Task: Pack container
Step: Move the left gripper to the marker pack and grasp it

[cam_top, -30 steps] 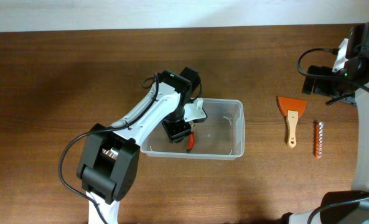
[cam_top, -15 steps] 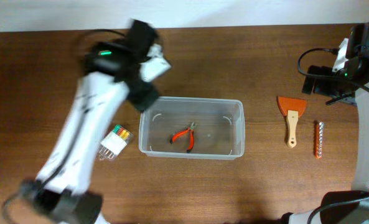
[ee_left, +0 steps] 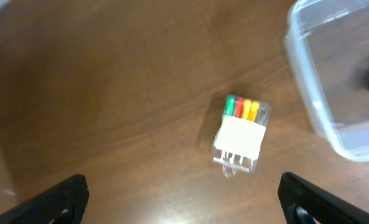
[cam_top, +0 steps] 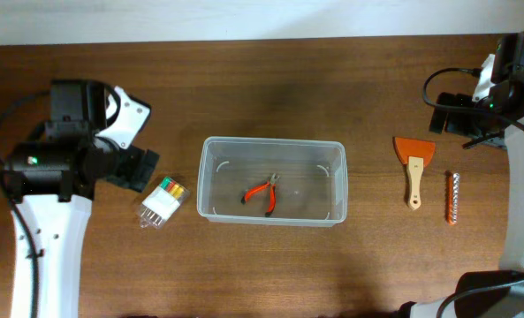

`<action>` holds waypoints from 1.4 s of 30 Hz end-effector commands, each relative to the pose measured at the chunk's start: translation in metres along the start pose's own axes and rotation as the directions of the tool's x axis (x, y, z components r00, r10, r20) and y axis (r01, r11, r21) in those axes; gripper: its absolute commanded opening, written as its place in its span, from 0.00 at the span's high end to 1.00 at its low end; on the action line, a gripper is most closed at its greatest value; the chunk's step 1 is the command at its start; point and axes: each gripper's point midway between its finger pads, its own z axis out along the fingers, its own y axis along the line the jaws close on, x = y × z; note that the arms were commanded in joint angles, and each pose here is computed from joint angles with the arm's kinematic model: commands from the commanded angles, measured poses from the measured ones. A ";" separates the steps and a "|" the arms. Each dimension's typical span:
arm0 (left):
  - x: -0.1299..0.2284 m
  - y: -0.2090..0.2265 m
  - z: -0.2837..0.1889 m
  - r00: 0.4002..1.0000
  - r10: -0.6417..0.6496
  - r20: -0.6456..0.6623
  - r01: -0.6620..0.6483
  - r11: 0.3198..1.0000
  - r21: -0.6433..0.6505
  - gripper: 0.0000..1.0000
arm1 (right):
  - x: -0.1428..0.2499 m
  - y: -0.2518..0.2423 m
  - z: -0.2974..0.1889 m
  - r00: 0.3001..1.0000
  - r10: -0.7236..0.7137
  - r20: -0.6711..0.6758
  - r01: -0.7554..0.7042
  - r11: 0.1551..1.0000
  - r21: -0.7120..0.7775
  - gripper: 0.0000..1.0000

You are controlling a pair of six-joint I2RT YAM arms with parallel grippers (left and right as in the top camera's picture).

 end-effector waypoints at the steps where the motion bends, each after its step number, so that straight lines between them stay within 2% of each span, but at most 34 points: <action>1: 0.029 -0.021 0.068 0.996 0.031 -0.087 -0.021 0.993 0.120 0.01 | -0.007 0.000 -0.015 0.999 0.009 0.051 -0.008 1.000 -0.006 0.01; 9: 0.051 -0.047 0.154 0.955 0.222 -0.196 -0.162 0.945 0.284 0.01 | -0.007 0.000 -0.014 0.999 0.009 0.052 -0.008 1.000 -0.006 0.01; 15: 0.069 -0.059 0.188 0.929 0.251 -0.273 -0.146 0.924 0.352 0.01 | -0.007 0.000 -0.014 0.999 0.009 0.052 -0.009 1.000 -0.006 0.01; 21: 0.076 -0.073 0.202 0.923 0.254 -0.289 -0.118 0.902 0.415 0.01 | -0.008 0.000 -0.014 0.999 0.009 0.052 -0.009 1.000 -0.006 0.01; 42: 0.102 -0.090 0.219 0.918 0.244 -0.312 -0.092 0.897 0.432 0.01 | -0.007 0.000 -0.014 0.999 0.009 0.051 -0.008 1.000 -0.006 0.01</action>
